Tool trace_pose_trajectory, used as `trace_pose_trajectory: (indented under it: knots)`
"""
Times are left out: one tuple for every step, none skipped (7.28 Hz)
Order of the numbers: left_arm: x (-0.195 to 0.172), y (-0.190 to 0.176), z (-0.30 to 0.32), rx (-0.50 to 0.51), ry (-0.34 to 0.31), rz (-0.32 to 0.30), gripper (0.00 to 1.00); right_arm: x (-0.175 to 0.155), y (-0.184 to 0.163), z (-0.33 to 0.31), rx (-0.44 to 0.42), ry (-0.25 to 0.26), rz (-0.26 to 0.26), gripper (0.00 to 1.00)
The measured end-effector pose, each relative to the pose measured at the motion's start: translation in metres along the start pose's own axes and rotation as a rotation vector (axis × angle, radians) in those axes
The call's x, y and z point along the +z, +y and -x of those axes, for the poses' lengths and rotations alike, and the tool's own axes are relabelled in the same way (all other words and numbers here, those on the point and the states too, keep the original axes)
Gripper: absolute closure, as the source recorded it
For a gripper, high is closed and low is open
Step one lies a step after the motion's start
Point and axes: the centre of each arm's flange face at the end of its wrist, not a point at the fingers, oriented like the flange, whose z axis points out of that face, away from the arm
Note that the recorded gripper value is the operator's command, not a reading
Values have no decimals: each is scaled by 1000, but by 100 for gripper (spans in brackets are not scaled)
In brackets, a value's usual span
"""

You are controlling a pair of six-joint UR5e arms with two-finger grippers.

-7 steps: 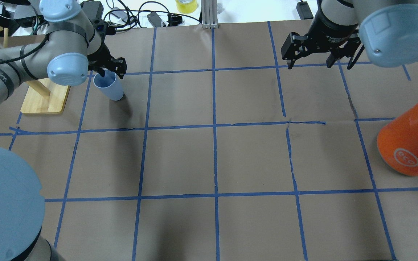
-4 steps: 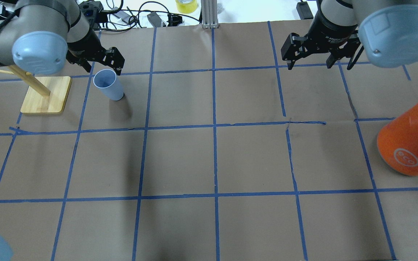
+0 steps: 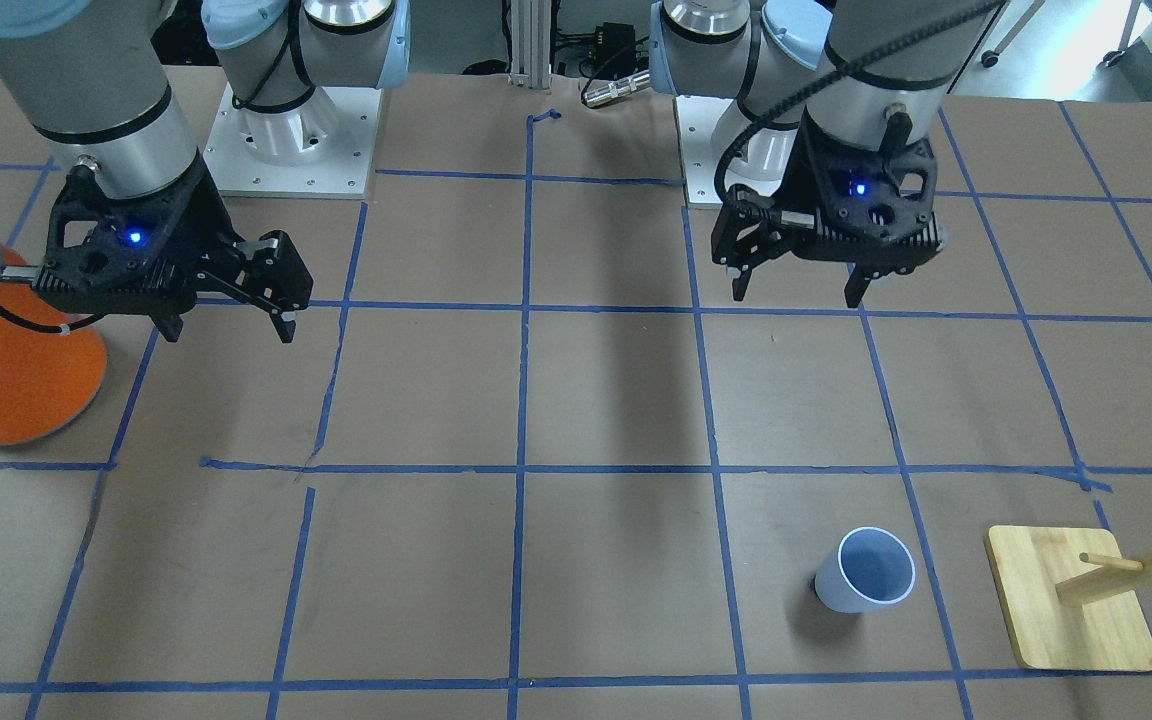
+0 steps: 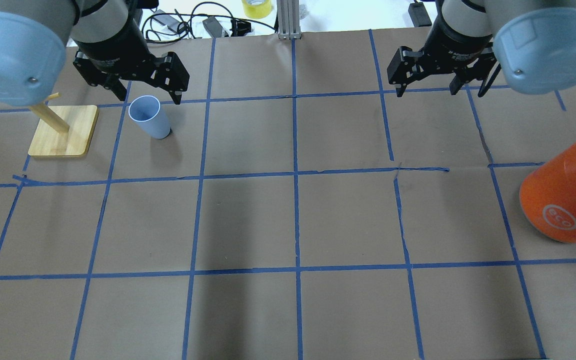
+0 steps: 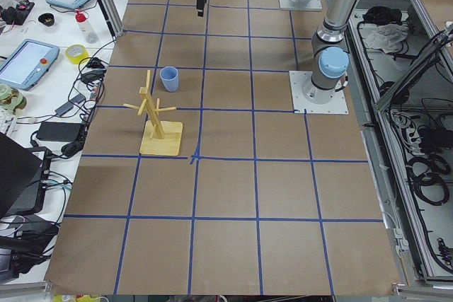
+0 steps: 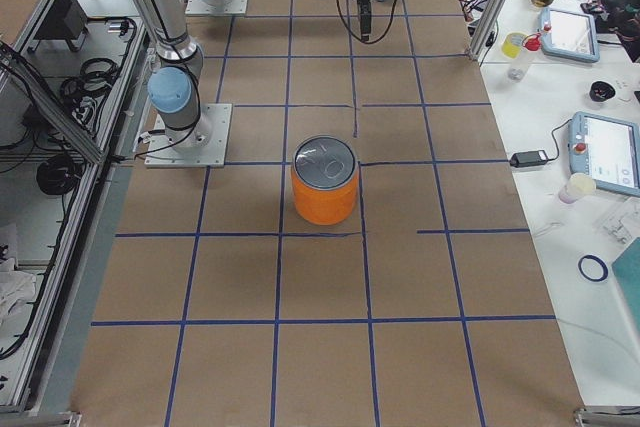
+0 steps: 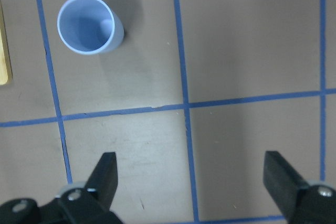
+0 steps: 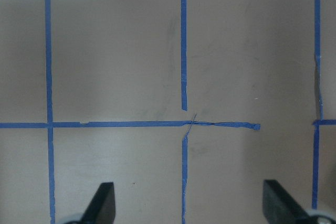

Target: Flip cup

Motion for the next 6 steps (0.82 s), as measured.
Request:
trace_pose_trajectory:
  knots:
    - [-17, 8, 3, -2, -14, -3, 0, 0, 0, 0, 0, 1, 0, 0]
    - [-23, 11, 9, -12, -19, -2, 0, 0, 0, 0, 0, 1, 0, 0]
    - [-23, 11, 17, -24, -21, 1, 0, 0, 0, 0, -1, 1, 0, 0]
    - [-22, 11, 21, -31, -20, 3, 0, 0, 0, 0, -1, 1, 0, 0]
    - [-22, 11, 24, -34, -16, 3, 0, 0, 0, 0, -1, 1, 0, 0]
    - [-22, 10, 25, -35, -4, 1, 0, 0, 0, 0, -1, 1, -1, 0]
